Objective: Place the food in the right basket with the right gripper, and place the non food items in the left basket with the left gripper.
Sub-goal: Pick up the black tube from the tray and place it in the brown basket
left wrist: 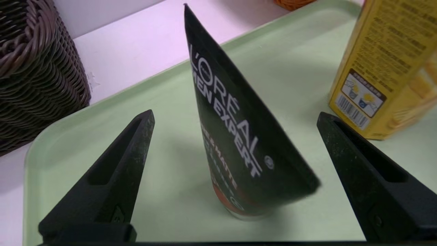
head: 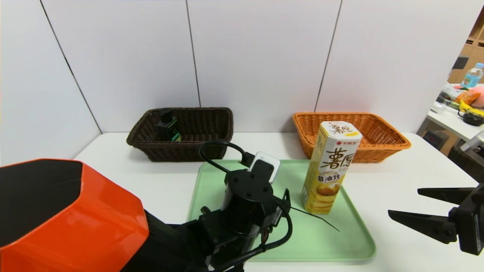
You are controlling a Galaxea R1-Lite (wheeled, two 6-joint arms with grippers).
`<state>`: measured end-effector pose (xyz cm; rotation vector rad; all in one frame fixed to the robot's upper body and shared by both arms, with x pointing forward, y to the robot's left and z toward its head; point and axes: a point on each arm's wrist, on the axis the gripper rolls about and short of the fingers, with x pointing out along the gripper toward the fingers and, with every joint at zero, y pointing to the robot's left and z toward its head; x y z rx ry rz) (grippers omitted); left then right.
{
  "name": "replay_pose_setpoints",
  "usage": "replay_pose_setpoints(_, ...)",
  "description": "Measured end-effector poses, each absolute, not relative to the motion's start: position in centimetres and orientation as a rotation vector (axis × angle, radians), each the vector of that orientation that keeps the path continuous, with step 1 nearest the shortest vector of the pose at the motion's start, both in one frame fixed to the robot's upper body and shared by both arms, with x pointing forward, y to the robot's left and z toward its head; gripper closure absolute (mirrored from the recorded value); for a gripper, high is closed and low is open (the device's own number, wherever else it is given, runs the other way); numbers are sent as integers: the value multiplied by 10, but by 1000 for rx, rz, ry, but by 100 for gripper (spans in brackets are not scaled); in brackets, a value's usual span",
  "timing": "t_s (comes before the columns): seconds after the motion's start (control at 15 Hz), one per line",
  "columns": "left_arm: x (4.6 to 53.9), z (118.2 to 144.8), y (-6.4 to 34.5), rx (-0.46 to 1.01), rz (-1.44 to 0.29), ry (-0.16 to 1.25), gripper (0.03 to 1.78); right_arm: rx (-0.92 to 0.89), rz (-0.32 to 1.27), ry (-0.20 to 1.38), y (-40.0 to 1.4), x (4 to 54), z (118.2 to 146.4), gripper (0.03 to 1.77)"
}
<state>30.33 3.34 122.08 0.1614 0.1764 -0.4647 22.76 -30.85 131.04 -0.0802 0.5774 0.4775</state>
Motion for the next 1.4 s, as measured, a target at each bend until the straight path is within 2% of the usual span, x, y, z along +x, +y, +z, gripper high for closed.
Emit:
replay_pose_setpoints(0.87, 309, 1218, 35, 164, -449, 179, 12, -80, 476, 577, -309, 228, 1310, 9)
replay_pose_setpoints(1.13, 309, 1219, 36, 162, -446, 178, 73, -80, 477, 575, -309, 227, 1311, 9)
replay_pose_setpoints(1.33, 308, 1219, 36, 160, -445, 178, 104, -82, 479, 573, -308, 227, 1311, 9)
replay_pose_setpoints(1.4, 308, 1220, 36, 158, -445, 176, 128, -82, 479, 572, -308, 227, 1311, 9)
